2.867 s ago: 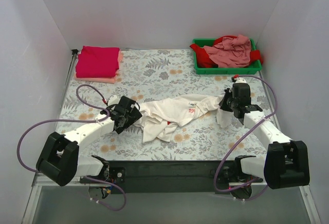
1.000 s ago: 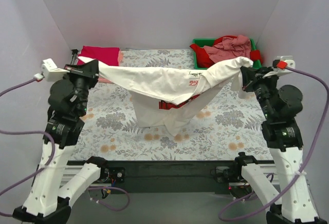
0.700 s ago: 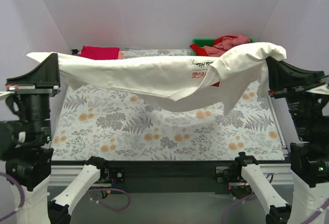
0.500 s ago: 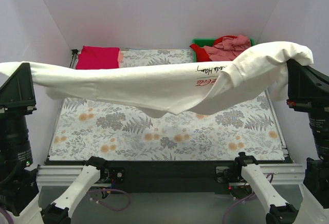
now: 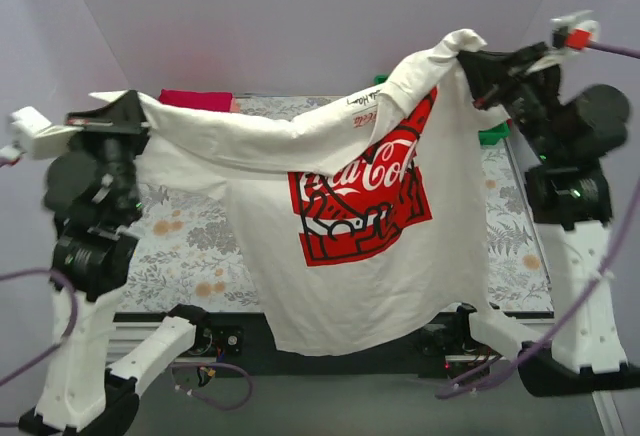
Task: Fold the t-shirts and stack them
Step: Flatten the tshirt out
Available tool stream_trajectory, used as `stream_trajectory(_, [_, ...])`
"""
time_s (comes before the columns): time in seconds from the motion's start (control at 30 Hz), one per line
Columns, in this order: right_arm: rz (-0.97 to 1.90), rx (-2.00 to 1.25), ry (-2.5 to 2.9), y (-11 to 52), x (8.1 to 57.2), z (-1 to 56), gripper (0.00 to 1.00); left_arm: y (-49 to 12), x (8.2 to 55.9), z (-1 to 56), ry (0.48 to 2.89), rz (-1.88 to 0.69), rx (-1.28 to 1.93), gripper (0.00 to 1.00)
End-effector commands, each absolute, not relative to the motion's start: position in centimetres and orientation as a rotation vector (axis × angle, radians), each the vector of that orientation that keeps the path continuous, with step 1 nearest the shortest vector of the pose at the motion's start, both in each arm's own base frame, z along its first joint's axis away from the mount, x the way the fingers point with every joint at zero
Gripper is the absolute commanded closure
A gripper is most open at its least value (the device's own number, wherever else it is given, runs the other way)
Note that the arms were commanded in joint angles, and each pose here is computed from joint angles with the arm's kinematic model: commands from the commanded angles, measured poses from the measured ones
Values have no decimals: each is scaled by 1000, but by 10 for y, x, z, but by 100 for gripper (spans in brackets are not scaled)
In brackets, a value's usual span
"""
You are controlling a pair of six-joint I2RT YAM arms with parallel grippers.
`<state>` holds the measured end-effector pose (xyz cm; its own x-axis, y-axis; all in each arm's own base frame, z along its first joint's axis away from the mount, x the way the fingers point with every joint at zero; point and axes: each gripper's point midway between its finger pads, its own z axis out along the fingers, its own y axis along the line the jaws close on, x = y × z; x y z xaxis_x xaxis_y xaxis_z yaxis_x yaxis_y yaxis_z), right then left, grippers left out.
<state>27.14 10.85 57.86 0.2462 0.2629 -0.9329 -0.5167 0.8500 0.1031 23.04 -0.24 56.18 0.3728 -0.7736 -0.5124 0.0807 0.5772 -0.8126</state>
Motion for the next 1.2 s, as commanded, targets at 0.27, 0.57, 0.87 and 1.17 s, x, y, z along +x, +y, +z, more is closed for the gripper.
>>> stream_trajectory(0.27, [565,-176,2038,158,454,214,3,41,332,149,1925,-43,-1413,14])
stream_trajectory(0.57, [492,-61,2129,134,390,177,2,1,350,208,1852,-420,-1140,11])
stream_trajectory(0.87, [450,168,2271,101,290,91,2,-152,366,187,2180,-652,-541,9])
stream_trajectory(1.17, [338,300,2339,71,251,48,2,-282,331,125,2401,-745,145,8])
